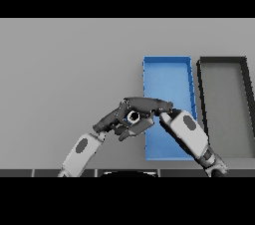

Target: Pick up the blue pipe and place it into the blue bin.

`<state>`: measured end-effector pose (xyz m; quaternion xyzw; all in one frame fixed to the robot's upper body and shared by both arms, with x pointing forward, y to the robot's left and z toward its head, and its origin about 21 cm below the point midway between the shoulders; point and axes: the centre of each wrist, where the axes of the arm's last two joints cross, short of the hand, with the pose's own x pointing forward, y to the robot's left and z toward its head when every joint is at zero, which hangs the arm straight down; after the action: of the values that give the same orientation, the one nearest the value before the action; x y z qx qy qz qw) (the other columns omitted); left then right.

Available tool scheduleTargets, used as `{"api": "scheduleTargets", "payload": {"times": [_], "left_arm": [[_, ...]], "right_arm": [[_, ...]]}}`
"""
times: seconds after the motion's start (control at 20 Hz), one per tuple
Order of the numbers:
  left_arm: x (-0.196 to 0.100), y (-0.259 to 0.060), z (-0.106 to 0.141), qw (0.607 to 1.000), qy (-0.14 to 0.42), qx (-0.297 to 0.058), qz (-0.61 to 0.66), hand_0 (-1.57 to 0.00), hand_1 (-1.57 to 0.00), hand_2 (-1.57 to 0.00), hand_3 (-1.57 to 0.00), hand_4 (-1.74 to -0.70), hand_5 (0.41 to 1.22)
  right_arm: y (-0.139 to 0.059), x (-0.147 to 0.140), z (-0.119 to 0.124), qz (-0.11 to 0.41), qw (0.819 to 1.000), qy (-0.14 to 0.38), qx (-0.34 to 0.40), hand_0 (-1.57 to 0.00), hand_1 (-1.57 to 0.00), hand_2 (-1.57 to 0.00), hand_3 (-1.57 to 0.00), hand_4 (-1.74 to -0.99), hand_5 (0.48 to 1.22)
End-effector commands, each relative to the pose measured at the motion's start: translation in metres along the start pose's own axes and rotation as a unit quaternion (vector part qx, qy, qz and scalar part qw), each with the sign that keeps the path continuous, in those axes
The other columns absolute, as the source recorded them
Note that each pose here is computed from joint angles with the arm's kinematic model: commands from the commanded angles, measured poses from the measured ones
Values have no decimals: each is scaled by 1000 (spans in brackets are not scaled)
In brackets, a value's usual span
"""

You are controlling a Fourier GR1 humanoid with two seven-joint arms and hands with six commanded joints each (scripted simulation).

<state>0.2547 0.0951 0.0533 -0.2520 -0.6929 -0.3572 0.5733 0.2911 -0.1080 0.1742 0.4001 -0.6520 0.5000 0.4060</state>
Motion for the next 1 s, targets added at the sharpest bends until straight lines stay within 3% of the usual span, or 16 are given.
{"api": "scheduleTargets", "payload": {"times": [0.0,0.05,0.1,0.25,0.35,0.4,0.5,0.65,0.75,0.95], "left_arm": [[2,0,0,1000,-1,1,-3,-1571,-1569,-1571,-1546,-1729,1221],[2,1,0,1000,-12,0,-4,-1571,-1569,-1571,-1442,-1724,1221],[2,-1,3,1000,-11,0,-10,-1569,-1513,-1458,-1468,-1656,1221],[1,2,2,999,2,-16,-37,-836,-793,-760,-770,-1320,1221],[1,4,3,998,-12,-30,-58,-535,-507,-486,-492,-1144,1221],[2,6,2,996,-11,-34,-77,-427,-405,-388,-394,-1068,1150],[-2,3,-1,996,-2,-28,-89,-273,-259,-248,-252,-955,972],[-3,7,3,996,-2,-18,-84,-139,-132,-127,-128,-876,781],[-3,7,0,998,8,-10,-62,-89,-84,-81,-82,-871,697],[-5,8,4,999,37,3,-37,-36,-34,-32,-33,-895,625]], "right_arm": [[1,0,-1,-7,1000,-7,-2,-1523,-1523,-1524,-1512,-1470,1158],[1,4,0,-9,1000,-2,-3,-1532,-1533,-1533,-1523,-1475,1171],[3,3,0,-14,1000,-8,-5,-1540,-1540,-1541,-1533,-1478,1181],[4,5,0,-11,1000,0,-12,-1555,-1555,-1555,-1552,-1484,1201],[8,6,-1,-13,1000,-5,-16,-1561,-1561,-1561,-1559,-1486,1208],[8,7,0,-9,1000,-5,-22,-1563,-1563,-1563,-1561,-1487,1211],[4,6,-1,-7,1000,8,-23,-1566,-1566,-1566,-1565,-1488,1214],[5,3,-1,-11,1000,8,-27,-1568,-1568,-1568,-1568,-1488,1218],[5,6,1,-5,999,2,-33,-1569,-1569,-1569,-1569,-1487,1219],[2,5,-3,-33,999,-4,-39,-1570,-1570,-1570,-1570,-1489,1220]]}}
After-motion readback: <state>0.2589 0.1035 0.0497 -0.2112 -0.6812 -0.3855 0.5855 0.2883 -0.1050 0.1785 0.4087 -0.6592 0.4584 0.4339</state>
